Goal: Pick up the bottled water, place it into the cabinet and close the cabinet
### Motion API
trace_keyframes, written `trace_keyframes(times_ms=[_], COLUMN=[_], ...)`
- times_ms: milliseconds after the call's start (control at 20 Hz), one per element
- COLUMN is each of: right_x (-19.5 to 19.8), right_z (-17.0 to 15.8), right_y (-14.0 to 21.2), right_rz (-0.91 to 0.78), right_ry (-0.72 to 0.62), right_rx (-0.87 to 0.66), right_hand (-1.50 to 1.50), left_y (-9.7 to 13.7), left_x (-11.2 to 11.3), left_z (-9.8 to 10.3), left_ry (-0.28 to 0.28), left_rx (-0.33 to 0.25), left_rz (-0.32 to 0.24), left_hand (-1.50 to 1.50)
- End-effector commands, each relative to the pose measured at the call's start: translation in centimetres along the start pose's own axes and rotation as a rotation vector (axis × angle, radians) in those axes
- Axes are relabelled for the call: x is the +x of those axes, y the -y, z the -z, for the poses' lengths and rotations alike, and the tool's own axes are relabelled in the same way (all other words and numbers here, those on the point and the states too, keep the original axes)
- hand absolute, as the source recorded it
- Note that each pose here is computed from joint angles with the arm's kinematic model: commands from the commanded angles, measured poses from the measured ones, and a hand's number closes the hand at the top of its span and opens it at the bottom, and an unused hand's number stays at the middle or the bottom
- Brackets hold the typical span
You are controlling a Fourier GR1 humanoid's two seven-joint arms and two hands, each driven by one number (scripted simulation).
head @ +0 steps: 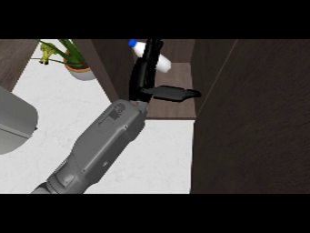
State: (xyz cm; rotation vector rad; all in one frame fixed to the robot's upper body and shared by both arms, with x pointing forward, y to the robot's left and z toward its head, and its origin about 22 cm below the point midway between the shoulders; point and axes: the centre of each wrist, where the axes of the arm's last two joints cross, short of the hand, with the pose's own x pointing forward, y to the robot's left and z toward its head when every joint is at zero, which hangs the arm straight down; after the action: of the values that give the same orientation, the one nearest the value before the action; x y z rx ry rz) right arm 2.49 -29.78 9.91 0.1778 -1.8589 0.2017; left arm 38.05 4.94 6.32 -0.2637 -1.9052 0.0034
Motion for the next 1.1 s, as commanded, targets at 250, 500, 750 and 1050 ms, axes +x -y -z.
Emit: trace_keyframes(times_ms=[250,500,750,1050], right_x=[2.4,4.4,2.8,4.2], right_z=[1.5,1.9,2.3,3.9], right_y=[-0.7,-1.6,-1.5,-3.5], right_rz=[-0.041,-0.053,-0.008,0.007], right_ry=[0.042,0.036,-0.069,-0.05], right_rx=[0.014,0.07,0.289,0.414], right_hand=[-1.5,-1.5,1.5,1.5], left_y=[0.5,-2.3,-1.6,-4.8], left_x=[0.5,1.9,3.2,4.6], left_z=[-8.1,-10.9,-15.0,-16.2], left_ry=[-0.018,-0.033,-0.047,0.006], left_rx=[-0.043,-0.032,-0.032,-0.003], left_rz=[-0.088,-0.115,-0.138,-0.122], left_hand=[-1.5,-1.5,-1.5,-1.5])
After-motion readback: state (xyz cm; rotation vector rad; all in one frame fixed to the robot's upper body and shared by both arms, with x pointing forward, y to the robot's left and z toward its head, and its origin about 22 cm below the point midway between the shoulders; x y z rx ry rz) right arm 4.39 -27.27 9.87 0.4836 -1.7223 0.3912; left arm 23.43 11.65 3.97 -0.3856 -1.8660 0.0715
